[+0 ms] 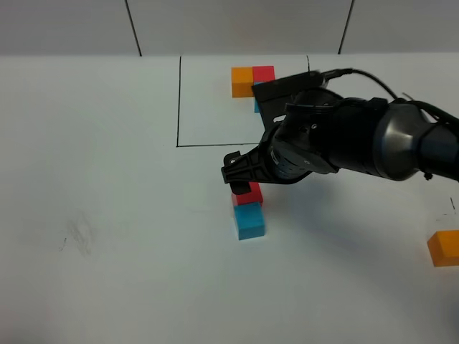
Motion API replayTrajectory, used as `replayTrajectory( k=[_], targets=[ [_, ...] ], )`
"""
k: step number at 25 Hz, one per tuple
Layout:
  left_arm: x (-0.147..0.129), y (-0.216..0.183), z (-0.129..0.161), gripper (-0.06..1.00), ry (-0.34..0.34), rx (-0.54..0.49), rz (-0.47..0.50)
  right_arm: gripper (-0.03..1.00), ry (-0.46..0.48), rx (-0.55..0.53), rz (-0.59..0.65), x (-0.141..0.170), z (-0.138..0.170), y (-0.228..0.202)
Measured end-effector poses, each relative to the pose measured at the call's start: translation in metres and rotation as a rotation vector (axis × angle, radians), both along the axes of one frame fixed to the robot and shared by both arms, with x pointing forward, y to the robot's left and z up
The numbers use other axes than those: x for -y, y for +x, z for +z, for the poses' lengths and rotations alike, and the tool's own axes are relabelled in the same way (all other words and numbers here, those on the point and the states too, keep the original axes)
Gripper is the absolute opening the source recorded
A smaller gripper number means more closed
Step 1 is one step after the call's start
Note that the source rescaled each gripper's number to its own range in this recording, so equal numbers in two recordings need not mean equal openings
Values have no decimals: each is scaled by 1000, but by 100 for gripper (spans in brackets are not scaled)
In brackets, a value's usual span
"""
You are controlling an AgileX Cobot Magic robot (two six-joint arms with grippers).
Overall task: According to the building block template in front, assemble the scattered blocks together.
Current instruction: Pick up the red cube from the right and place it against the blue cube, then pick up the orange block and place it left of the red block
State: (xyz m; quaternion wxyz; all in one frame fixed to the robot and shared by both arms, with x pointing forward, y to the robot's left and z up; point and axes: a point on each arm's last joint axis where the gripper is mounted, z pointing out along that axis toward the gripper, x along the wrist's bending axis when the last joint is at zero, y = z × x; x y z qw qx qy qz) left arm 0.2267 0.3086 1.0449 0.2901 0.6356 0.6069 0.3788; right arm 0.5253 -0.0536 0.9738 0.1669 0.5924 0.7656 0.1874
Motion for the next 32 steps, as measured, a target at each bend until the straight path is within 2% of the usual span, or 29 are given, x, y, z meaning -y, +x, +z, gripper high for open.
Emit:
replayTrajectory(
  k=[7, 12, 18, 27, 32],
  targets=[
    [0, 0, 0, 0, 0, 0, 0, 97, -238, 20, -105, 32, 21, -5],
    [0, 0, 0, 0, 0, 0, 0, 97, -292, -28, -144, 49, 19, 0],
    [0, 0, 0, 0, 0, 0, 0, 96, -252, -51, -177, 87, 7, -7],
    [0, 0, 0, 0, 0, 0, 0, 94, -191, -105, -301, 156, -16, -34],
    [0, 0, 0, 0, 0, 0, 0, 93, -152, -130, -334, 177, -35, -46]
  ],
)
